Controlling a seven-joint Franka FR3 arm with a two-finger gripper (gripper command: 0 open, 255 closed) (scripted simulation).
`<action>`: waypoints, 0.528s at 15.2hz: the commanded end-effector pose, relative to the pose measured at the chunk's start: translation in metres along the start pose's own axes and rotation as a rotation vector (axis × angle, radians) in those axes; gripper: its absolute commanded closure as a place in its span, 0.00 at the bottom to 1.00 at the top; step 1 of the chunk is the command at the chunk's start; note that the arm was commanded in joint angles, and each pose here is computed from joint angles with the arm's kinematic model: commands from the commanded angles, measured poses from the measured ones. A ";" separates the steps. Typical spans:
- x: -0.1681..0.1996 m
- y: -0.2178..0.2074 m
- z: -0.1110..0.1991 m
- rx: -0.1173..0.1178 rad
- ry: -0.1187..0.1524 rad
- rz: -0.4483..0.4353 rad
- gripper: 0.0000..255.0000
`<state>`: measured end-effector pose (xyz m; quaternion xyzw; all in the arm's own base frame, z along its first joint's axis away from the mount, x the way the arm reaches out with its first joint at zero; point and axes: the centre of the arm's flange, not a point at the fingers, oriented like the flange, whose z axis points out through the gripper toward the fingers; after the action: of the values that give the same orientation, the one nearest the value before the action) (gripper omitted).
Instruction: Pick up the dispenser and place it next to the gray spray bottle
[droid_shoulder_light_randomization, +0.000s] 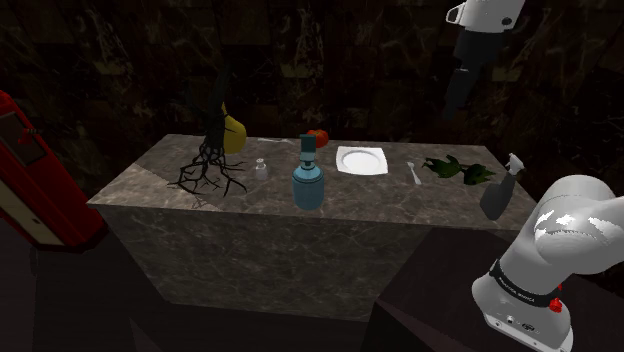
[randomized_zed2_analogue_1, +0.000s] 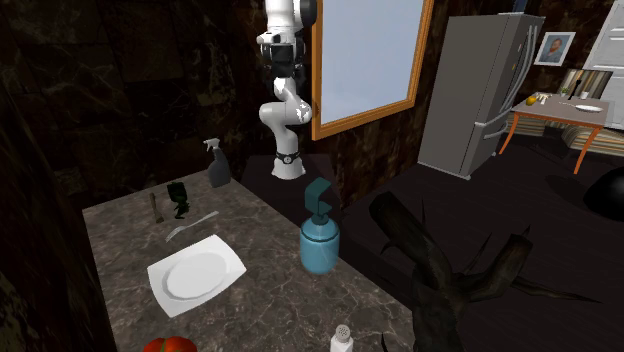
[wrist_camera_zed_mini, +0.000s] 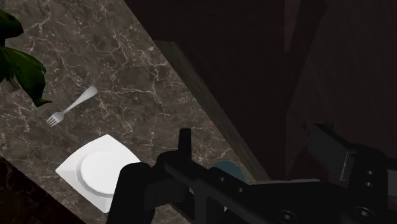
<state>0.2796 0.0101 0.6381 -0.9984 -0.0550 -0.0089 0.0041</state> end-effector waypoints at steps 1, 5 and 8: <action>0.000 0.000 0.000 0.000 0.000 0.000 0.00; 0.028 -0.033 0.029 -0.020 0.031 0.114 0.00; 0.052 -0.055 0.050 -0.035 0.054 0.199 0.00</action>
<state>0.3195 0.0629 0.5969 -0.9991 0.0285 -0.0310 -0.0093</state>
